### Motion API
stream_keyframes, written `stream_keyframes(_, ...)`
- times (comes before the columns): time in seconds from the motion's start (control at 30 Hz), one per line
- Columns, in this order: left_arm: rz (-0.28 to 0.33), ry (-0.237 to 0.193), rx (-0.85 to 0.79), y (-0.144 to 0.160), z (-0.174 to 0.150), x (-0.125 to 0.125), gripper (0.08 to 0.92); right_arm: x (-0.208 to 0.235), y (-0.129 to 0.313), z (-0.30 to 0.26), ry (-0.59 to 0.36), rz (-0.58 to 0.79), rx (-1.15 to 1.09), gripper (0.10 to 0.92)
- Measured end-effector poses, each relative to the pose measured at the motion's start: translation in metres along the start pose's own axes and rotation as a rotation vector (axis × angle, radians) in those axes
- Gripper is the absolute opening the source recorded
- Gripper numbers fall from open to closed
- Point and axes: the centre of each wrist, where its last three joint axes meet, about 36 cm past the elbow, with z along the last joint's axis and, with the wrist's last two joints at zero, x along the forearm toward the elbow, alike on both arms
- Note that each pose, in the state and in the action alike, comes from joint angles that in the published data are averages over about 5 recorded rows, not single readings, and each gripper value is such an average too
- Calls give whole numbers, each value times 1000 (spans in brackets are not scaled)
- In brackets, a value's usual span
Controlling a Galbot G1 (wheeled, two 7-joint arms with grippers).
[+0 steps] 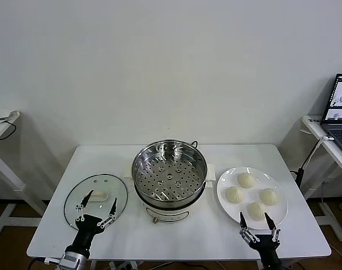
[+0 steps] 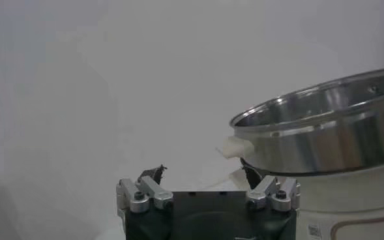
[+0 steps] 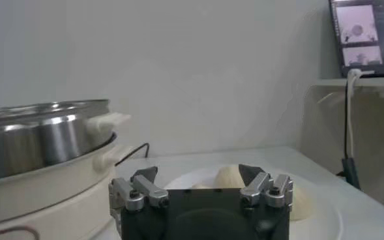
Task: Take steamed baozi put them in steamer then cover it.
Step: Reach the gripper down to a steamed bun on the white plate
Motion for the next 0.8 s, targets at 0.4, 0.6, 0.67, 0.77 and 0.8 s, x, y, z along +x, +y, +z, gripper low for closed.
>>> stream_keyframes(0.4,3,-15,-4,-2,-5,4,823,-145,-41,-39,-5,12,66,823)
stream_keyframes(0.6,3,-17,-7,-2,-5,3,823,-211,-80,-63,59,-131,148,823)
stream_keyframes(0.67,3,-17,-8,-1,-5,3,823,-230,-96,-72,84,-211,199,823)
stream_keyframes(0.77,3,-16,-9,-1,-5,3,823,-257,-118,-85,126,-351,289,823)
stream_keyframes(0.8,3,-16,-9,-1,-5,3,823,-266,-125,-90,141,-401,321,823)
